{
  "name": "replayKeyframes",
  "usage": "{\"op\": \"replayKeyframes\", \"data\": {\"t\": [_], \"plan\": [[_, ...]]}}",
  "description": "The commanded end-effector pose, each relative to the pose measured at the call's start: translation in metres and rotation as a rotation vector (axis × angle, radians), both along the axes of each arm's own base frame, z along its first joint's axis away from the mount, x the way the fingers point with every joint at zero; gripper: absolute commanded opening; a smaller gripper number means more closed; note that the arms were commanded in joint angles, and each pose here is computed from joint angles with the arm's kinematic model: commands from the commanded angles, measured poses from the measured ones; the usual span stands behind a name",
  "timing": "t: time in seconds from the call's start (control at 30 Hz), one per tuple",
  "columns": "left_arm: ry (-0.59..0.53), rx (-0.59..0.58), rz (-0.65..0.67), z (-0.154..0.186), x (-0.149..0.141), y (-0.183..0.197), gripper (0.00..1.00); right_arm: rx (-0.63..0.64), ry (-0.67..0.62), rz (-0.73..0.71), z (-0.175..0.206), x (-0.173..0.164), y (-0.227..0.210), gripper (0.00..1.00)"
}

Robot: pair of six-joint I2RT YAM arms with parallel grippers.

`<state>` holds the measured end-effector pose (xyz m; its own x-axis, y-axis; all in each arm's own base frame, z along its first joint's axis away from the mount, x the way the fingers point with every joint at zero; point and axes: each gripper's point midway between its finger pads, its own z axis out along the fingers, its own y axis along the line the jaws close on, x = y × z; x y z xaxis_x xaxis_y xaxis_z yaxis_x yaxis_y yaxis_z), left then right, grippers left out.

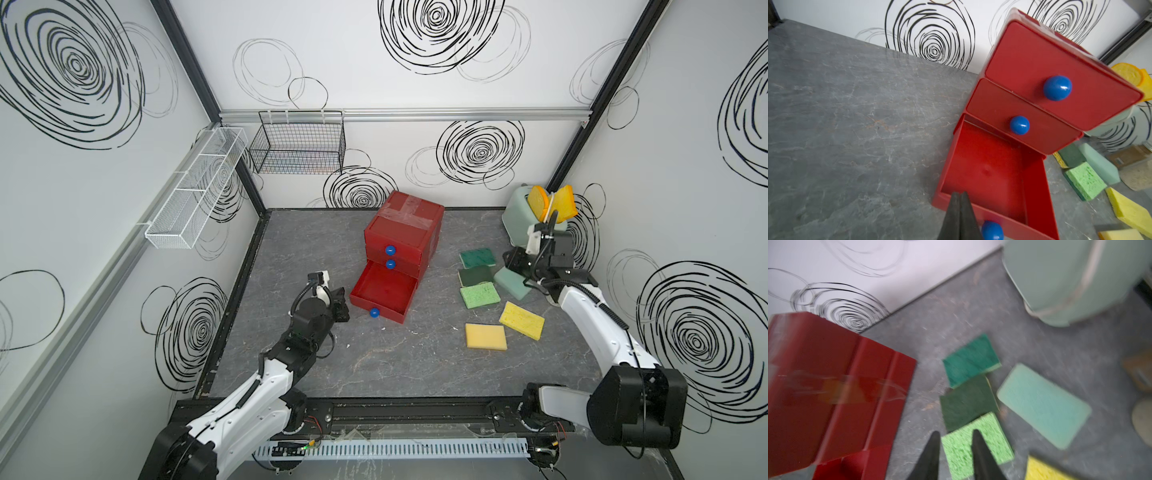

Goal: Take the sponge out of the drawer
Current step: Place the sponge at the center of the board.

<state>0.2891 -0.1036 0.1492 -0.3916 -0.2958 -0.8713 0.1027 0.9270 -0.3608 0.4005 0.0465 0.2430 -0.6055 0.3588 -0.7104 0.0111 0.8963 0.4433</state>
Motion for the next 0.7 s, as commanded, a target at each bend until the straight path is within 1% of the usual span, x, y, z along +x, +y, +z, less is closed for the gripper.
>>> {"op": "replayKeyframes", "data": {"t": [0.0, 0.13, 0.2, 0.23, 0.33, 0.47, 0.57, 0.67], "plan": [[0.015, 0.058, 0.081, -0.006, -0.012, 0.011, 0.00, -0.044, -0.101, 0.241, 0.038, 0.032, 0.047, 0.00], [0.046, 0.048, 0.014, -0.014, -0.026, -0.009, 0.00, -0.058, -0.109, 0.348, 0.056, 0.081, 0.082, 0.00], [0.061, 0.059, 0.007, -0.020, -0.035, -0.015, 0.00, -0.023, -0.122, 0.437, 0.060, 0.104, 0.105, 0.00], [0.070, 0.057, -0.006, -0.021, -0.039, -0.019, 0.00, -0.013, -0.121, 0.453, 0.062, 0.114, 0.109, 0.00], [0.124, 0.064, -0.065, -0.029, -0.052, -0.035, 0.00, 0.013, -0.110, 0.433, 0.054, 0.151, 0.108, 0.00], [0.190, 0.081, -0.114, -0.039, -0.075, -0.045, 0.00, 0.082, -0.119, 0.413, 0.036, 0.185, 0.108, 0.00], [0.219, 0.052, -0.138, -0.048, -0.088, -0.048, 0.00, 0.159, -0.114, 0.409, 0.020, 0.202, 0.103, 0.00], [0.244, 0.015, -0.137, -0.061, -0.093, -0.051, 0.00, 0.209, -0.097, 0.428, 0.002, 0.213, 0.105, 0.00]]}}
